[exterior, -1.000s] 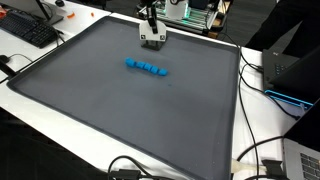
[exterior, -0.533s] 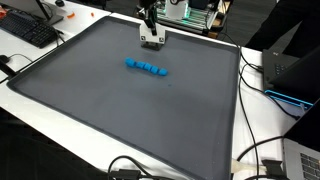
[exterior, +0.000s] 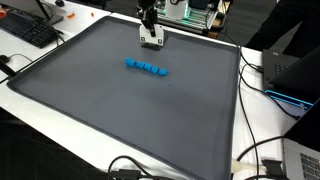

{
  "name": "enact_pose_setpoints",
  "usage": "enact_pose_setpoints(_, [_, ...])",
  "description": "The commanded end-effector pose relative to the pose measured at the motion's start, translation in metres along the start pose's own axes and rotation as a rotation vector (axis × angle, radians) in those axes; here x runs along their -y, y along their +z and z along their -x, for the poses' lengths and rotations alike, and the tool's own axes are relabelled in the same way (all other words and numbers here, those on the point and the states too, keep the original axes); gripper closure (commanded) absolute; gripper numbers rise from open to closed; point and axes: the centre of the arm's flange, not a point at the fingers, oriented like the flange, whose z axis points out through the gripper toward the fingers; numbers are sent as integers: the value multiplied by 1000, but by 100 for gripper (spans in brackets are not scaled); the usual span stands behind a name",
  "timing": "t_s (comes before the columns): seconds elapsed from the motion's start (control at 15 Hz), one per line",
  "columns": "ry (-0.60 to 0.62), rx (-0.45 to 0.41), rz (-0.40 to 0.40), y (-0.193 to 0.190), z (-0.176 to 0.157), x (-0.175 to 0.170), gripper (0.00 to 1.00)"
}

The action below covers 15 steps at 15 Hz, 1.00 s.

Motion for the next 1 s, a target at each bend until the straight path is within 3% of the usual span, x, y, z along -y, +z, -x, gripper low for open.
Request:
enact_pose_setpoints(0.0, [20, 4, -22, 12, -4, -6, 98])
enact_pose_setpoints(0.8, [3, -10, -2, 28, -8, -2, 98])
enact_pose_setpoints(0.93, [3, -5, 0, 27, -8, -2, 66])
